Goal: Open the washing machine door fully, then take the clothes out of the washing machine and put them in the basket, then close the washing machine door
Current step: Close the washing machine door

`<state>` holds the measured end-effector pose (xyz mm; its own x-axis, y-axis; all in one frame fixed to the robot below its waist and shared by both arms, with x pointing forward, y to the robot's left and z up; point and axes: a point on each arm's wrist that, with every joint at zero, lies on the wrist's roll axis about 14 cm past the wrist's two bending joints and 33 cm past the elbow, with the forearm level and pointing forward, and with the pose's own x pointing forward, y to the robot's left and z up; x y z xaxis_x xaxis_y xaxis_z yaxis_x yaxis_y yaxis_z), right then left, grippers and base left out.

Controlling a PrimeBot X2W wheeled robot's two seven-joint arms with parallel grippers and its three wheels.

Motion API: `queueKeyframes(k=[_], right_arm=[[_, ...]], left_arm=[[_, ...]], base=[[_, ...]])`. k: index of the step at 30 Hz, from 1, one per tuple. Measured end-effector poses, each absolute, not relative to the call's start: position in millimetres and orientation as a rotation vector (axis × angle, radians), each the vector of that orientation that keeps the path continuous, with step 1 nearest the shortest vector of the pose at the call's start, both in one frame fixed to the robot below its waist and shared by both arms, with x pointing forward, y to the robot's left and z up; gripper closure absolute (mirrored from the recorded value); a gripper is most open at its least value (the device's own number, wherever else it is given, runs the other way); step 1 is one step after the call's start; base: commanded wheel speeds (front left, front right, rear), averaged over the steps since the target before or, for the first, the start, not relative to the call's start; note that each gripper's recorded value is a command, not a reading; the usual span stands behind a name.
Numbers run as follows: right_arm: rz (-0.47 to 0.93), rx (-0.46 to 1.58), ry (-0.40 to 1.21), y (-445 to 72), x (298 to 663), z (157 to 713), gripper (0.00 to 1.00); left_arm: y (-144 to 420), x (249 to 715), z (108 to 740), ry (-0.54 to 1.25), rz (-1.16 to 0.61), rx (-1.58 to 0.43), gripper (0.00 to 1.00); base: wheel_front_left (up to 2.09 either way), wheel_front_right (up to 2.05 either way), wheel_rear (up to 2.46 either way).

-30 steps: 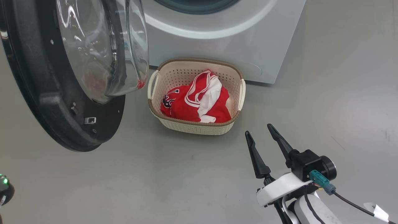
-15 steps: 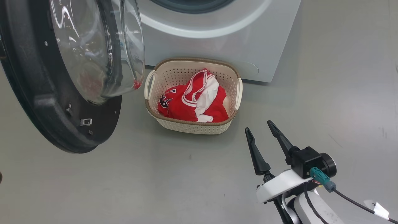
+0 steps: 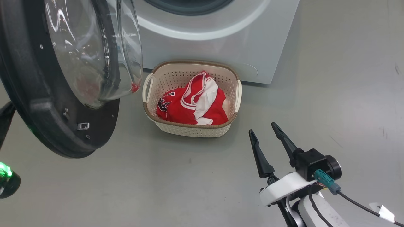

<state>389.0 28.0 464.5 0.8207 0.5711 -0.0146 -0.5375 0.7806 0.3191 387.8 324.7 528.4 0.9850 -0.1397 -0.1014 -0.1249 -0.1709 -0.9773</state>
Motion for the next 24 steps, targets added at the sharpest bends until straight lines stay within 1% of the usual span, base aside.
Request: queueKeyframes(k=[7, 17, 24], right_arm=[[0.593, 0.312, 0.108, 25, 387, 468, 0.00], [0.576, 0.319, 0.103, 19, 384, 471, 0.00], [0.544, 0.320, 0.102, 9, 385, 470, 0.00]], left_arm=[[304, 392, 523, 0.235, -0.052, -1.796, 1.00], [282, 402, 524, 0.290, -0.114, -1.812, 1.00], [261, 414, 530, 0.323, -0.189, -1.836, 1.00]], base=[[0.00, 0.00, 0.00], [0.00, 0.00, 0.00], [0.00, 0.00, 0.00]])
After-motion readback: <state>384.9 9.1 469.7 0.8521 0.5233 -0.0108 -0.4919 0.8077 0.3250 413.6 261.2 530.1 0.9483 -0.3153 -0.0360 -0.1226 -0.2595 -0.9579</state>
